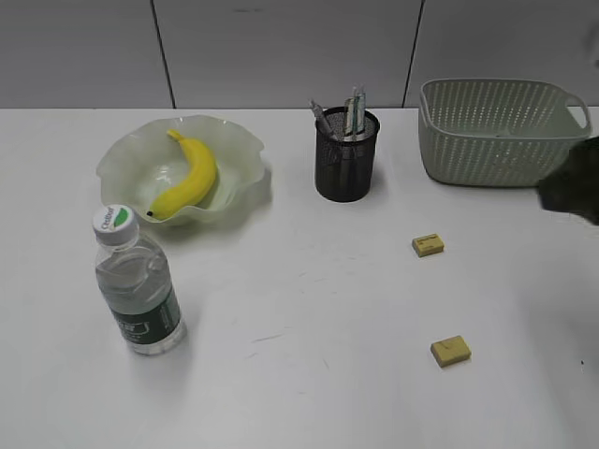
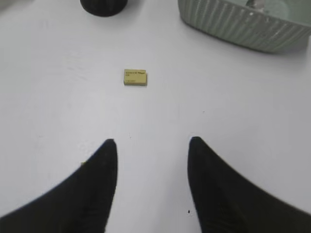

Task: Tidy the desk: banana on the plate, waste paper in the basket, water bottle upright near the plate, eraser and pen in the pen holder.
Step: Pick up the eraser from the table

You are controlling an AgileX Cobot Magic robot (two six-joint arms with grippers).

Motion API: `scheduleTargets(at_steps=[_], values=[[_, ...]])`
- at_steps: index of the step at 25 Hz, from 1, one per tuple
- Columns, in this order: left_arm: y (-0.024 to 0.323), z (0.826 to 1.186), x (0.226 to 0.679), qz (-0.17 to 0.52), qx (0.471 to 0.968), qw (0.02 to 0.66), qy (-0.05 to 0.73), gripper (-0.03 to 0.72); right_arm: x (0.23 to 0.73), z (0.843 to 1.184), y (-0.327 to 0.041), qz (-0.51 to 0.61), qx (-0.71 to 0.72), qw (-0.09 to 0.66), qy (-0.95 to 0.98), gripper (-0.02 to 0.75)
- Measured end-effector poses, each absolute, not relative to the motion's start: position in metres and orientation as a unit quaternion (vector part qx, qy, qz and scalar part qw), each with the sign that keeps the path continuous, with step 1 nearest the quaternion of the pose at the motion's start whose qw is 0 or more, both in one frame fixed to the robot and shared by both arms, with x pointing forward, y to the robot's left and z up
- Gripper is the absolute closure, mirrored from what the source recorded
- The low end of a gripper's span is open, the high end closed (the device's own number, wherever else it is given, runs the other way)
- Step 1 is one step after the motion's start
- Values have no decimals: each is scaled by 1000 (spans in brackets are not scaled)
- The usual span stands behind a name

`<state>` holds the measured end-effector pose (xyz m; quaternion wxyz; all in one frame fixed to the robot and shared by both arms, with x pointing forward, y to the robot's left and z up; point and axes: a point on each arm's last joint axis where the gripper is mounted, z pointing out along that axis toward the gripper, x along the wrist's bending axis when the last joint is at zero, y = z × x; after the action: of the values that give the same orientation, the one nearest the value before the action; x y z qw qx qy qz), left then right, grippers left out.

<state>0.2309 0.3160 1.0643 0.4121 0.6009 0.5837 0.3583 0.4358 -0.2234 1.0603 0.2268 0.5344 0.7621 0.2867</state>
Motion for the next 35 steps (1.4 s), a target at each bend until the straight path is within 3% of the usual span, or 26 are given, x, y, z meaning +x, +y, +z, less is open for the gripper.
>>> scheduleTargets(at_steps=[3,5,12,21,25,27,29,32,35], values=[[316,1064,231,360,599,411,586,451,476,1035,-207,235,550,192,779,198],[316,1064,231,360,599,411,586,451,505,1014,-195,203,556,171,788,160],[316,1064,231,360,599,411,586,452,586,946,-168,122,574,124,800,153],[316,1064,231,360,599,411,586,450,618,891,-157,73,572,77,814,153],[316,1064,231,360,599,411,586,452,619,880,-156,65,568,69,817,197],[316,1064,231,360,599,411,586,452,619,879,-156,64,567,69,818,295],[316,1064,231,360,599,411,586,452,619,880,-156,65,567,69,818,443],[316,1064,231,360,599,411,586,452,620,885,-156,71,567,74,817,437],[316,1064,231,360,599,411,586,452,624,918,-154,127,562,110,810,437]])
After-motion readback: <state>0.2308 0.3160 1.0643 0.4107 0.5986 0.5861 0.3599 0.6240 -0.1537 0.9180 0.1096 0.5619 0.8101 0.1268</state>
